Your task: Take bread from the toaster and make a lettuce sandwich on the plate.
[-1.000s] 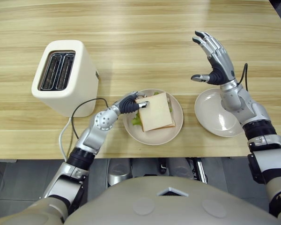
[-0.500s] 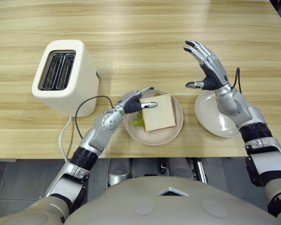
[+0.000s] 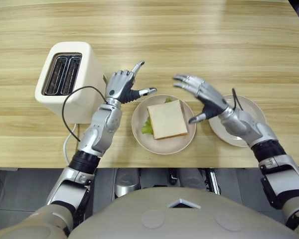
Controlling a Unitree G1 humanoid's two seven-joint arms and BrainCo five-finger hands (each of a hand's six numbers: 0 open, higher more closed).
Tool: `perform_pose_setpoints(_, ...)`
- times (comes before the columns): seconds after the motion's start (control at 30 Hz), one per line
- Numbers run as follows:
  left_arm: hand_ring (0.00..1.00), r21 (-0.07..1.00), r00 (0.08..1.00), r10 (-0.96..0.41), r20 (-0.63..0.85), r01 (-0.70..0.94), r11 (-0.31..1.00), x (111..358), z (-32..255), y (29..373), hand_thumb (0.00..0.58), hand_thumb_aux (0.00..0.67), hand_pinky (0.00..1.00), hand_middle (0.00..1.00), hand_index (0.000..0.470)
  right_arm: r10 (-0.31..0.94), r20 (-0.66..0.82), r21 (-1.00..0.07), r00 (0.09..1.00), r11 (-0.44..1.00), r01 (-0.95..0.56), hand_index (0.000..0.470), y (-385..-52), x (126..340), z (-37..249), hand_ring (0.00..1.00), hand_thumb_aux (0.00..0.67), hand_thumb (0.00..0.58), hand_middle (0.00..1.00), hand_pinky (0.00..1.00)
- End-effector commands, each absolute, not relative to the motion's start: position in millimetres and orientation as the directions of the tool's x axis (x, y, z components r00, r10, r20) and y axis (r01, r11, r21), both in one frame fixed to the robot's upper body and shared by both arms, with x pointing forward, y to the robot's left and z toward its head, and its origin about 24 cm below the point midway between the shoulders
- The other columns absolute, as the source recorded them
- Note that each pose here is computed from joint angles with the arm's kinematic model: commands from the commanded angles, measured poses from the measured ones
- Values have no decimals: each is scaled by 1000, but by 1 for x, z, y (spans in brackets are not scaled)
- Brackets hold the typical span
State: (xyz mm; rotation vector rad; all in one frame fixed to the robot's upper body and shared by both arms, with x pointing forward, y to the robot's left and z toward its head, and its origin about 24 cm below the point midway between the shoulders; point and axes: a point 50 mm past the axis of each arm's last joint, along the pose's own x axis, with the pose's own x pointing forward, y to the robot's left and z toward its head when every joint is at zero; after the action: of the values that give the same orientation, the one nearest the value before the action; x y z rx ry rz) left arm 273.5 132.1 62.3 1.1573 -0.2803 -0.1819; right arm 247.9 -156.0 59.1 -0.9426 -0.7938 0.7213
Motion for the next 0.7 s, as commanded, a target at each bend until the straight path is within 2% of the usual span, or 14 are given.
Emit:
perform_pose_setpoints(0.03,1000,912,951,-292,96,33,408,270,54,130,0,0,1000,1000,0,881,187,-919,434,313,-239,0,-148,235,54,0,0,0,0,0)
perform_pose_setpoints(0.13,1000,891,944,-284,168,-22,453,268,65,131,0,0,1000,1000,0,903,168,-921,396,287,-263,0,-143,228,53,0,0,0,0,0)
perform_pose_setpoints(0.2,1000,860,932,-274,237,-71,505,265,76,134,0,0,1000,1000,0,896,176,-922,407,295,-250,0,-143,229,55,0,0,0,0,0)
perform_pose_setpoints(0.23,165,832,922,-275,274,-84,548,262,82,134,0,0,165,165,0,882,199,-918,427,320,-234,0,-146,232,57,0,0,0,0,0)
perform_pose_setpoints(0.27,0,789,910,-269,315,-93,607,259,88,134,0,0,0,0,0,856,238,-906,459,366,-212,0,-149,236,62,0,0,0,0,0)
perform_pose_setpoints(0.33,0,651,888,-282,364,-26,759,249,99,135,0,0,0,0,0,762,374,-837,529,523,-162,0,-161,245,75,0,0,0,0,0)
perform_pose_setpoints(0.4,0,488,867,-325,378,111,866,237,105,137,0,0,0,0,0,644,495,-702,583,692,-167,0,-170,249,88,0,0,0,0,0)
perform_pose_setpoints(0.43,0,414,854,-364,372,198,889,230,108,137,237,155,0,0,106,597,523,-625,608,754,-203,173,-172,250,92,0,252,355,0,0)
perform_pose_setpoints(0.47,0,352,838,-404,367,277,894,223,110,137,470,378,0,0,260,574,524,-559,629,789,-254,370,-173,249,94,31,539,558,31,31)
perform_pose_setpoints(0.5,0,281,817,-455,354,371,885,215,111,137,563,554,0,0,381,571,498,-490,653,807,-331,460,-173,249,93,737,670,580,737,737)
perform_pose_setpoints(0.53,749,220,785,-510,352,460,860,206,113,137,580,670,749,749,460,607,433,-412,666,791,-453,460,-171,246,90,1000,670,580,1000,1000)
perform_pose_setpoints(0.57,1000,154,746,-577,334,560,814,197,112,137,580,670,1000,1000,460,689,350,-303,635,724,-619,460,-168,236,85,1000,670,580,1000,1000)
perform_pose_setpoints(0.63,1000,87,648,-711,275,719,689,178,106,138,580,670,1000,1000,460,817,271,-54,508,540,-840,460,-165,214,81,1000,670,580,1000,1000)
perform_pose_setpoints(0.7,1000,30,574,-794,198,806,590,166,96,141,580,670,1000,1000,460,887,226,67,403,398,-915,460,-168,199,79,1000,670,580,1000,1000)
